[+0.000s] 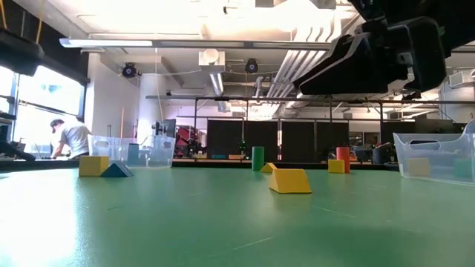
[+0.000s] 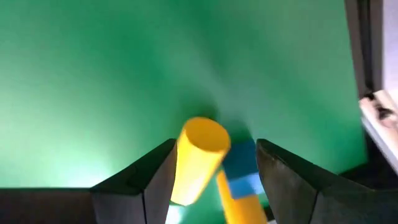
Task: Sort blocks by size
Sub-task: Put the right yellow cylindrical block into the top transparent bin
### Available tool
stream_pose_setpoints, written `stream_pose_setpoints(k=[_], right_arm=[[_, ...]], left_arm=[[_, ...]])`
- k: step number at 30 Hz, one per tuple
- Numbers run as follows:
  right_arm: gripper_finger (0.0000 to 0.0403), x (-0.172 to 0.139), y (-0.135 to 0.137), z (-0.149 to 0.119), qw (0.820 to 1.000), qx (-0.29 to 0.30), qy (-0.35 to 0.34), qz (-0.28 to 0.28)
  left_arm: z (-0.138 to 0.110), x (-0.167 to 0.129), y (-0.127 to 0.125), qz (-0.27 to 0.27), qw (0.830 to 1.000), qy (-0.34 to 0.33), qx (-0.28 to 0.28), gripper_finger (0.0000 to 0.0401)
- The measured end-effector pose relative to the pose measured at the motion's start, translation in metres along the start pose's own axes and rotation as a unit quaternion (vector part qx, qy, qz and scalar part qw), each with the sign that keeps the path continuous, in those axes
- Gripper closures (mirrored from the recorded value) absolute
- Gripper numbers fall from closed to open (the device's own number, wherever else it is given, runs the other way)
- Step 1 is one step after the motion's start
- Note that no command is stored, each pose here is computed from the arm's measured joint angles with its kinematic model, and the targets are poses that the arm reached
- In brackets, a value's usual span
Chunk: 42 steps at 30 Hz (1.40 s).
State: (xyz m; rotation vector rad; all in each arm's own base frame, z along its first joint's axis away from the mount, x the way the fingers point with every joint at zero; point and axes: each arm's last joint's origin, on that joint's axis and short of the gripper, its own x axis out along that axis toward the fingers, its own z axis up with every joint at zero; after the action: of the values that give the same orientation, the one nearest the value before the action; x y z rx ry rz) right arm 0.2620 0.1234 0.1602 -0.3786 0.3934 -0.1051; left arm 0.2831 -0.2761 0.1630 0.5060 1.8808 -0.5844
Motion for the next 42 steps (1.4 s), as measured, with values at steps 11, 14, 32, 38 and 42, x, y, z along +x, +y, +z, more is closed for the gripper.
stream_pose_setpoints(k=[11, 14, 32, 38, 42], right_arm=[[0.0222, 0.000, 0.001, -0.001, 1.000, 0.010, 0.001, 0.015], [0.0222, 0.000, 0.001, -0.001, 1.000, 0.014, 0.000, 0.020], [0.0222, 0.000, 0.001, -0.001, 0.999, 0.023, 0.000, 0.022], [0.0222, 0.000, 0.001, -0.001, 0.999, 0.022, 0.003, 0.024], [0.0222, 0.000, 0.001, -0.001, 0.999, 0.022, 0.003, 0.024]], left_arm=[[0.005, 0.003, 0.011, 0.022, 1.000, -0.008, 0.018, 0.0194], [0.007, 0.007, 0.013, 0.010, 0.999, -0.015, 0.036, 0.0194], [0.000, 0.030, 0.018, -0.014, 0.996, 0.010, 0.086, 0.0194], [-0.002, 0.034, 0.019, -0.015, 0.995, 0.019, 0.100, 0.0194], [-0.003, 0.034, 0.020, -0.017, 0.994, 0.026, 0.104, 0.0194]])
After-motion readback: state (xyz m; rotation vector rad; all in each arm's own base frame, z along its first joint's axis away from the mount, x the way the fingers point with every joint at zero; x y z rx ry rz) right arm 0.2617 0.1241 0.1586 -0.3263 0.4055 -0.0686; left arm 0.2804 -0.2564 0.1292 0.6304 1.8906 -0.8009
